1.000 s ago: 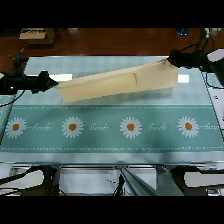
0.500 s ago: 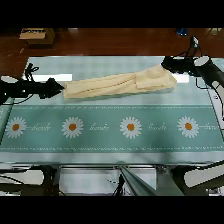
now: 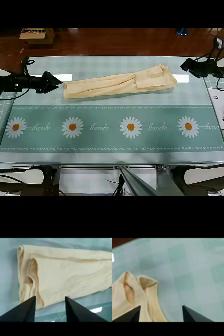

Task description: Fold the shirts.

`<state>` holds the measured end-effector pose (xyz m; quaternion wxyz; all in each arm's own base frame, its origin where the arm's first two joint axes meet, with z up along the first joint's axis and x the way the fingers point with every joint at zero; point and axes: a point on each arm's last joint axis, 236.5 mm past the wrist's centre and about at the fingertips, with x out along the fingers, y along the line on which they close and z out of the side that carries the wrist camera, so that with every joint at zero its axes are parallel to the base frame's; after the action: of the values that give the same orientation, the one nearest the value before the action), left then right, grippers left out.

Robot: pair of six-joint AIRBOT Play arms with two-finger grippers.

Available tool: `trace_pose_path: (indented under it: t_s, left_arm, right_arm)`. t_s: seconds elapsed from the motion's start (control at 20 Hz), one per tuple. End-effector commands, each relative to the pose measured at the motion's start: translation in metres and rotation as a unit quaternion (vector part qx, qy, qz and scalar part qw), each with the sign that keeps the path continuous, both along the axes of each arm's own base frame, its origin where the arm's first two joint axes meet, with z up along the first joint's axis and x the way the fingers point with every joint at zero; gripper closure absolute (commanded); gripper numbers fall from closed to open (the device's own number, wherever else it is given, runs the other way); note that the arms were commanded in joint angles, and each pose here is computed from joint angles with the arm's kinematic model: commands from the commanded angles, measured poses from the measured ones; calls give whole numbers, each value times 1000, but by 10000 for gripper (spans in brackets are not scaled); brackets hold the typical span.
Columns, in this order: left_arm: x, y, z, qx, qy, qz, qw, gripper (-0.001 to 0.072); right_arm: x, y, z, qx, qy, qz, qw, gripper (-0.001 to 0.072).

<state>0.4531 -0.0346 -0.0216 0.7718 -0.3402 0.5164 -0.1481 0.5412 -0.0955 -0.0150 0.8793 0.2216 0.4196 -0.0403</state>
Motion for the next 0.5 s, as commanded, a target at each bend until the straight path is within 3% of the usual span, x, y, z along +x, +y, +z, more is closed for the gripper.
trace_pose_path:
  t_s: [0.0, 0.2, 0.4, 0.45]
  left_arm:
    - [-1, -9, 5, -3, -2, -17, 1000, 253]
    - [-2, -22, 5, 0, -6, -37, 999, 253]
    - [-4, -35, 5, 1, -8, -52, 999, 254]
    - [-4, -37, 5, 2, -10, -58, 998, 258]
  right_arm:
    - [-21, 19, -39, 113, 64, 8, 992, 113]
    - [-9, 69, -64, 202, 67, 32, 977, 113]
    - [-10, 119, -93, 209, 97, 65, 971, 127]
    - [-8, 128, -94, 204, 94, 71, 972, 186]
